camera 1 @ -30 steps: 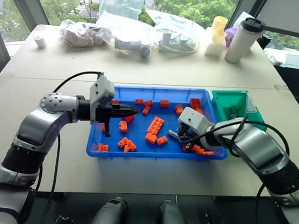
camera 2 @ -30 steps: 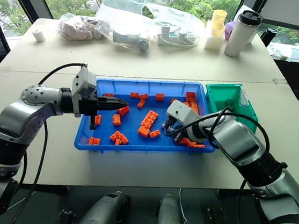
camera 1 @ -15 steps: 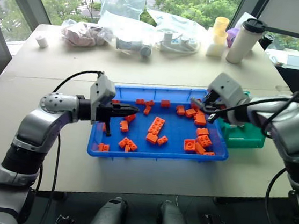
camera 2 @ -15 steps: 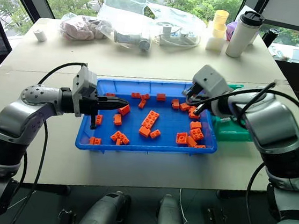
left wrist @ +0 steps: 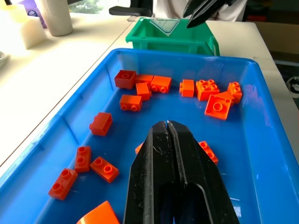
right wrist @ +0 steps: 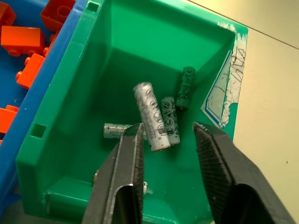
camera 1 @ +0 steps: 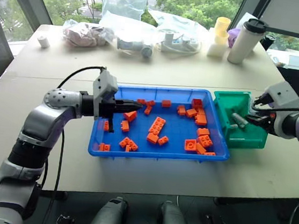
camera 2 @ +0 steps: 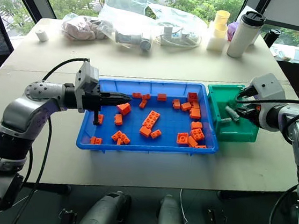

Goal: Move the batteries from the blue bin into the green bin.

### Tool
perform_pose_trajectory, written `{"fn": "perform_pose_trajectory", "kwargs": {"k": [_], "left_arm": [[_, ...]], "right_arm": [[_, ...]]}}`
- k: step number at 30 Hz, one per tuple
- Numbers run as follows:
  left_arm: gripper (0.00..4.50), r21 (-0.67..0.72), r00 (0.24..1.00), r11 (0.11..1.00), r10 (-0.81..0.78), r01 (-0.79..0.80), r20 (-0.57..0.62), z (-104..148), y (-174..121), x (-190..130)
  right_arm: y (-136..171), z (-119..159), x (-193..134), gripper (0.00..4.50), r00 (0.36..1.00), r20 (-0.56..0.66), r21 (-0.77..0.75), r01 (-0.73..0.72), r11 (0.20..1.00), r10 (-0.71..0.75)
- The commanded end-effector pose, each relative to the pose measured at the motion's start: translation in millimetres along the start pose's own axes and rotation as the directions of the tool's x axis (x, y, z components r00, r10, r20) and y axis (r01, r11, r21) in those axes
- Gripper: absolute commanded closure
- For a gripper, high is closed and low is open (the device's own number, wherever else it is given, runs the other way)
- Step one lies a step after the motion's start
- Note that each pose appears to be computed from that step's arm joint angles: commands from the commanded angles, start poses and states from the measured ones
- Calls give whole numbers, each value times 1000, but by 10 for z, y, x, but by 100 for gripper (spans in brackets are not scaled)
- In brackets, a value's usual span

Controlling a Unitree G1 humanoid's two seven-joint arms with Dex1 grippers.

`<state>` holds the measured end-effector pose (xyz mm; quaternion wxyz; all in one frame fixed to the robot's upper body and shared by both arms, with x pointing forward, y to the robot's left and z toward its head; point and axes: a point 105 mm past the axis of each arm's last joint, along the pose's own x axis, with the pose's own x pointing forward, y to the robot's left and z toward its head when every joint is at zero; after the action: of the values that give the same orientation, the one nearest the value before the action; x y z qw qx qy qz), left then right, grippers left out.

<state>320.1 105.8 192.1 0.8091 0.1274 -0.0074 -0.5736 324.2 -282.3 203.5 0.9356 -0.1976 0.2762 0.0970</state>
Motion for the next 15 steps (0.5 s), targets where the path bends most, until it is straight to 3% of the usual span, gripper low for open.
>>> {"fn": "perform_pose_trajectory", "kwargs": {"k": [1,2,7,11,15], "left_arm": [[450,42,1000,999,-12,11,20,84,5,1],[450,42,1000,999,-12,11,20,80,9,-3],[450,38,1000,999,-11,10,13,65,28,-49],[450,33,1000,999,-13,13,8,75,15,-111],[450,23,1000,1000,-22,22,10,122,-27,-157]], "right_arm": [[-73,163,-151,32,997,74,-23,39,999,-37],[-88,202,-184,4,995,88,-29,46,999,-44],[94,520,-406,4,968,239,-107,-53,993,78],[481,553,-550,4,925,256,-225,-225,948,280],[687,570,-626,4,890,270,-280,-292,914,367]]}}
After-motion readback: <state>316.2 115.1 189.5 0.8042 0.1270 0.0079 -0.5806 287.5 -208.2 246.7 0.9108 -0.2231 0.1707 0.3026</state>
